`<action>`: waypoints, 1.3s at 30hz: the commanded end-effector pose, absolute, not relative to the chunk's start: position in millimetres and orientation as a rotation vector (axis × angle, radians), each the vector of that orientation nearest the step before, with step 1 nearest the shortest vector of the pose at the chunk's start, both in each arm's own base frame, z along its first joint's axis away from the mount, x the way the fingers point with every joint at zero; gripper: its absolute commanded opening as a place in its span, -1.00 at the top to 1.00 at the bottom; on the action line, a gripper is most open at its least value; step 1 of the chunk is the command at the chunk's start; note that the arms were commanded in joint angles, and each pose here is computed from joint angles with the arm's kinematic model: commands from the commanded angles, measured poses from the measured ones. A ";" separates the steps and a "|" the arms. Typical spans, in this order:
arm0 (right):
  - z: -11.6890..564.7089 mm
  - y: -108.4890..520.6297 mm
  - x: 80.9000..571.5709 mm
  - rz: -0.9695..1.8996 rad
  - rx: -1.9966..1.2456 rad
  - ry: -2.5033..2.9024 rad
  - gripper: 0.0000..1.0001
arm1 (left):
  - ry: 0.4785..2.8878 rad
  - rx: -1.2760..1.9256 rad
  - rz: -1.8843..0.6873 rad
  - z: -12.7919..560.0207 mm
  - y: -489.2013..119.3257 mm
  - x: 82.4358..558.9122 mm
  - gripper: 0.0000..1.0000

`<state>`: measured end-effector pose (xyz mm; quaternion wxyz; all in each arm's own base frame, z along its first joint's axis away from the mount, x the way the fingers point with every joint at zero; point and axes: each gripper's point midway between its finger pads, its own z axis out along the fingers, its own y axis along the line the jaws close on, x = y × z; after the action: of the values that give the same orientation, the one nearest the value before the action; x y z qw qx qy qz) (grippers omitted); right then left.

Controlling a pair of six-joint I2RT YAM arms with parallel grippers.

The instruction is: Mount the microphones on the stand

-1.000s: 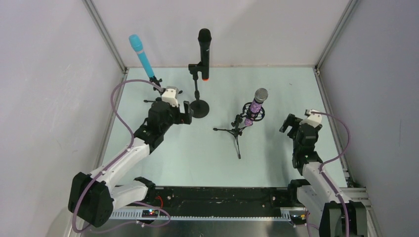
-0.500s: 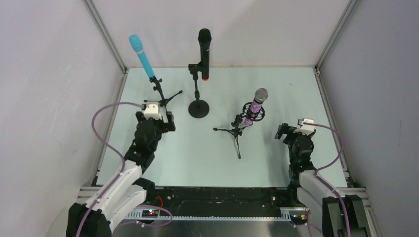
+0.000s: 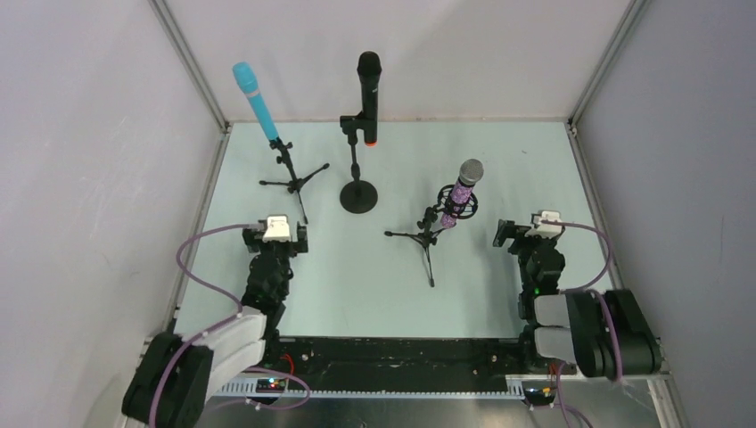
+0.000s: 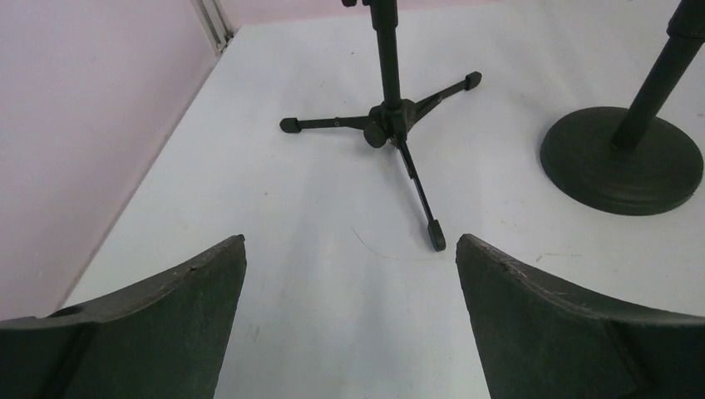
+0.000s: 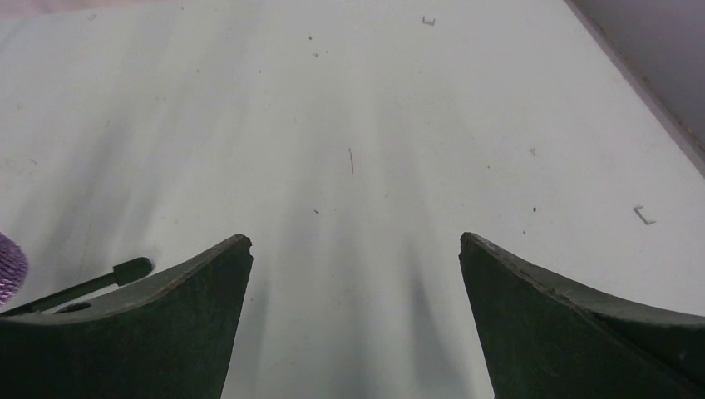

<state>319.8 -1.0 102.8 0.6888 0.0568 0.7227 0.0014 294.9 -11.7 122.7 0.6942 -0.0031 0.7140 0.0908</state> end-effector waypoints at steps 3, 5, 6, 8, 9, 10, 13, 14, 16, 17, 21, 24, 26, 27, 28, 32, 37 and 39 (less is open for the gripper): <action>123.8 -1.7 331.5 -0.006 0.105 1.489 -0.99 | 1.466 0.070 0.313 153.7 -8.4 316.5 -0.99; 117.8 2.3 334.5 0.003 0.085 1.531 -0.99 | 1.463 0.015 0.350 154.8 -0.4 323.7 -0.99; 119.3 4.1 335.7 0.011 0.077 1.533 -0.99 | 1.464 -0.029 0.373 156.4 5.8 325.4 -0.99; 117.4 5.2 338.7 0.015 0.069 1.547 -0.99 | 1.462 -0.051 0.369 156.8 8.6 325.9 -0.99; 118.9 5.1 341.2 0.014 0.071 1.544 -0.99 | 1.463 -0.058 0.366 156.0 10.1 325.4 -0.99; 118.6 3.1 342.5 0.005 0.080 1.549 -0.99 | 1.461 -0.052 0.357 156.8 9.1 325.8 -0.99; 111.2 0.2 352.4 -0.012 0.091 1.614 -0.99 | 1.469 -0.025 0.324 155.6 6.9 328.2 -0.99; 114.3 -0.3 356.3 -0.010 0.096 1.611 -0.99 | 1.480 -0.007 0.295 153.8 3.4 329.4 -0.99; 109.8 -0.4 357.1 -0.008 0.095 1.635 -0.99 | 1.492 -0.004 0.278 153.2 7.1 332.3 -0.99; 109.5 0.2 357.3 -0.004 0.092 1.637 -0.99 | 1.490 -0.004 0.270 154.8 7.1 333.1 -0.99; 108.8 3.5 357.5 0.012 0.067 1.642 -0.99 | 1.493 0.081 0.218 152.0 -4.3 332.0 -0.99; 108.7 5.1 358.4 0.021 0.059 1.646 -0.99 | 1.506 0.209 0.175 147.0 -21.1 331.9 -0.99; 108.6 5.4 358.7 0.024 0.055 1.647 -0.99 | 1.535 0.278 0.147 143.1 -30.8 334.2 -0.99; 109.3 5.1 359.0 0.024 0.055 1.646 -0.99 | 1.544 0.259 0.159 143.7 -27.7 336.2 -0.99; 109.1 5.9 359.1 0.028 0.052 1.647 -0.99 | 1.546 0.234 0.160 145.3 -25.5 337.4 -0.99; 108.7 6.4 359.5 0.033 0.047 1.651 -0.99 | 1.532 0.160 0.172 154.2 -17.3 334.5 -0.99; 108.1 8.1 360.6 0.045 0.035 1.657 -0.99 | 1.539 0.100 0.122 163.1 -17.7 327.5 -0.99; 107.8 8.0 360.9 0.046 0.034 1.659 -0.99 | 1.532 0.094 0.038 167.6 -29.1 329.5 -0.99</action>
<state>350.5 7.9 90.1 0.6563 0.0252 0.7538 0.0205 324.4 -18.2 151.4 0.7106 0.0642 0.6974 0.0674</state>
